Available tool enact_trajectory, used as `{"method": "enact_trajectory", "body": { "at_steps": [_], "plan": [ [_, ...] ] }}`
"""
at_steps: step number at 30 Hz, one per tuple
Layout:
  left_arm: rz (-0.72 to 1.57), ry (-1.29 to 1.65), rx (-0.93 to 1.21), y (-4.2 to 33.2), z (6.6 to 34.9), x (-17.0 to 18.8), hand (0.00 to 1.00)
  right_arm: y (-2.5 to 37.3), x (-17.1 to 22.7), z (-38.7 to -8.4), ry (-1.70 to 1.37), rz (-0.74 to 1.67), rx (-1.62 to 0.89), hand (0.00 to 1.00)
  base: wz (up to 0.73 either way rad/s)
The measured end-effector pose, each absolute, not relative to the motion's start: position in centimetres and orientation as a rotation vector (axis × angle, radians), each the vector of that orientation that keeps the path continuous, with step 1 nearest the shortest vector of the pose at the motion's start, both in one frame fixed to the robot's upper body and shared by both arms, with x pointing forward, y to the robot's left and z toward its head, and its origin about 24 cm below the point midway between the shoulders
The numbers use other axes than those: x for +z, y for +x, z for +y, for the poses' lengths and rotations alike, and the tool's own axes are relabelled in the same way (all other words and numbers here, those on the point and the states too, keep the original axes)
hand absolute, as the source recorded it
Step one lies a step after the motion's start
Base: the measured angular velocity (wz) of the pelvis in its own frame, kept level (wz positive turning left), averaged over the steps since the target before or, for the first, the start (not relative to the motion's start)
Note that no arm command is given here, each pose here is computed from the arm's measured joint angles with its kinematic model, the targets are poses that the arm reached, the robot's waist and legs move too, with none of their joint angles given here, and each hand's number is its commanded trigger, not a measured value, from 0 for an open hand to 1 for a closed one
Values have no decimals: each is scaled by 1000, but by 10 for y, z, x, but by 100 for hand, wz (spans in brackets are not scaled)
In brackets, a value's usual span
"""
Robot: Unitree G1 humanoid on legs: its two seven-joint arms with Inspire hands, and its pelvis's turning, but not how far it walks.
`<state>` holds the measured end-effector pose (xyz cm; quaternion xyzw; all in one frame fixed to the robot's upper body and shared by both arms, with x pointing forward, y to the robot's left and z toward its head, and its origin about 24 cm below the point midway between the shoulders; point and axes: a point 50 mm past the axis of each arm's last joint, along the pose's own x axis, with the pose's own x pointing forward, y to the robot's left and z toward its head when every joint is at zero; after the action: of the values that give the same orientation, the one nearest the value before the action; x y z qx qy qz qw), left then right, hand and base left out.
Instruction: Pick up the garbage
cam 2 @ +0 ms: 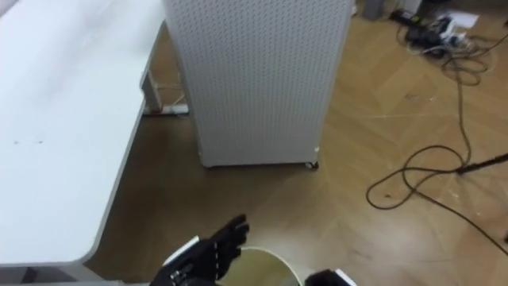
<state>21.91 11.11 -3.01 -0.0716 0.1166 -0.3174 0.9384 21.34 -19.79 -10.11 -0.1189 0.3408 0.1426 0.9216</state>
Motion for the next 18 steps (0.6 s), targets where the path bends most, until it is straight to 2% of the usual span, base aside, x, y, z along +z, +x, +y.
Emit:
{"method": "enact_trajectory", "body": {
  "at_steps": [6,13,18],
  "plan": [
    [118,-87,-662,225,107,-5,0,200,-100,-190,-217,669,320,100,-30],
    [31,18,-517,226,127,9,0,186,-97,-192,-178,637,300,100,-34],
    [-7,98,-370,229,146,16,0,182,-98,-196,-197,644,281,100,-66]
  ]
}}
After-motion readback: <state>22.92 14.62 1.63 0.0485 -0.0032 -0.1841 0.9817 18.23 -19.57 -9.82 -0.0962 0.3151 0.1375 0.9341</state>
